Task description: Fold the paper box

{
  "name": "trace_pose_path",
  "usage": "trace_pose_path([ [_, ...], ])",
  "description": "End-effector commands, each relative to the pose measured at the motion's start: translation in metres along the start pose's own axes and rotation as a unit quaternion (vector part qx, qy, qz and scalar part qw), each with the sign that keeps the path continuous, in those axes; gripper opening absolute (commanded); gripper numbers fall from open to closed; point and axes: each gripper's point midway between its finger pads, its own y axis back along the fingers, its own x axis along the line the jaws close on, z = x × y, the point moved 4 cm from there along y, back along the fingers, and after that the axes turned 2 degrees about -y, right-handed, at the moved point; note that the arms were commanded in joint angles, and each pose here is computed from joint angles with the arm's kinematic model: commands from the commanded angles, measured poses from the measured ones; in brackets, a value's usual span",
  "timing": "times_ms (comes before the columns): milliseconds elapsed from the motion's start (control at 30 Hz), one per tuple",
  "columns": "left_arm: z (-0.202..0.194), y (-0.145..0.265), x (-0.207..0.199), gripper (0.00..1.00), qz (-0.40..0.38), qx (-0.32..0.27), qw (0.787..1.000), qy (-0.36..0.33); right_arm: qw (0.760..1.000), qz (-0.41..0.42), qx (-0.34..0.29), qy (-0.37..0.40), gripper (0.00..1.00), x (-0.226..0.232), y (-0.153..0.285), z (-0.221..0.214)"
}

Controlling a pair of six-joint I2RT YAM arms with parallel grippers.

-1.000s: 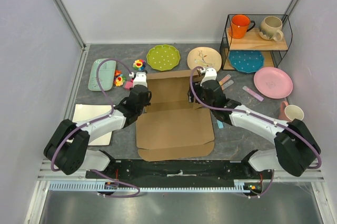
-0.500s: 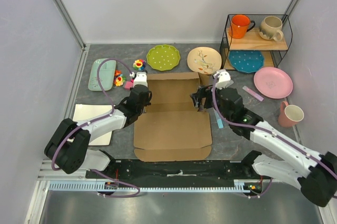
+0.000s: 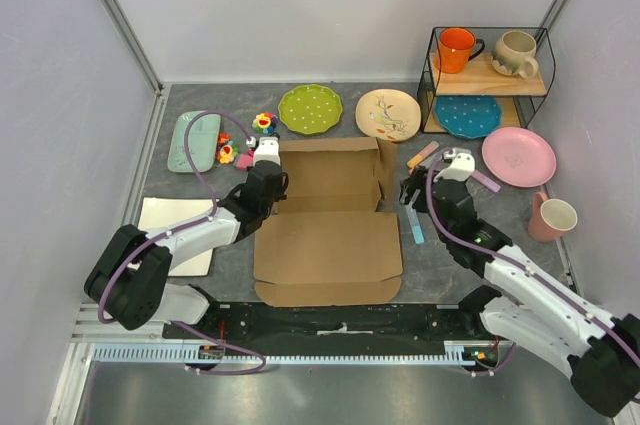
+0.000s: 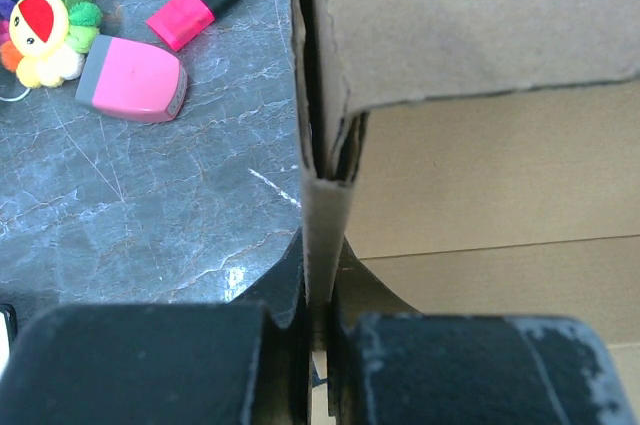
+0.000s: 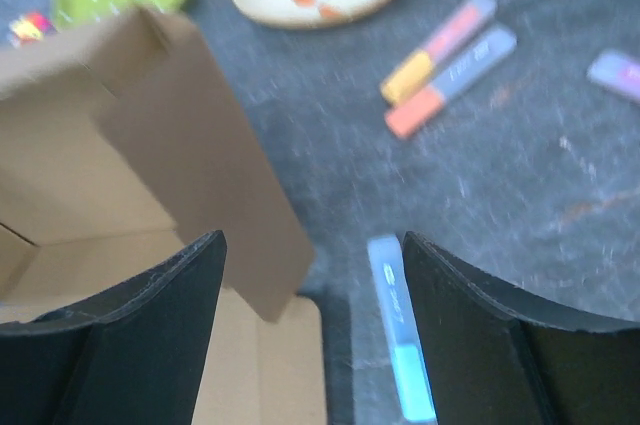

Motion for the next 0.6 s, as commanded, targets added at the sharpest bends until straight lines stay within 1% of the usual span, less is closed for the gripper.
trace_pose_path([
  [0, 0.005, 0.002, 0.000, 0.02, 0.000, -0.005, 1.000, -0.007, 0.999, 0.003, 0.033, -0.014, 0.80, -0.003, -0.015, -0.032],
  [67, 0.006, 0.002, 0.000, 0.02, -0.001, -0.007, 1.000, -0.006, 0.999, 0.034, 0.022, -0.017, 0.81, 0.008, -0.020, -0.028],
  [167, 0.007, 0.002, -0.002, 0.02, -0.006, -0.007, 1.000, -0.005, 0.999, 0.040, 0.020, -0.005, 0.82, 0.018, -0.031, -0.023],
  [267, 0.009, 0.003, -0.003, 0.02, -0.009, -0.008, 1.000, -0.005, 0.999, 0.034, 0.034, 0.009, 0.83, 0.023, -0.049, -0.030],
  [333, 0.009, 0.003, -0.003, 0.02, -0.009, -0.009, 1.000, -0.007, 0.999, 0.039, 0.029, 0.008, 0.83, 0.028, -0.056, -0.028],
  [467, 0.015, 0.005, -0.004, 0.02, -0.014, -0.020, 1.000, -0.009, 0.998, 0.046, 0.040, 0.016, 0.84, 0.039, -0.073, -0.031],
  [567, 0.020, 0.005, -0.005, 0.02, -0.018, -0.026, 0.999, -0.014, 0.998, 0.059, 0.030, 0.010, 0.84, 0.046, -0.077, -0.026],
])
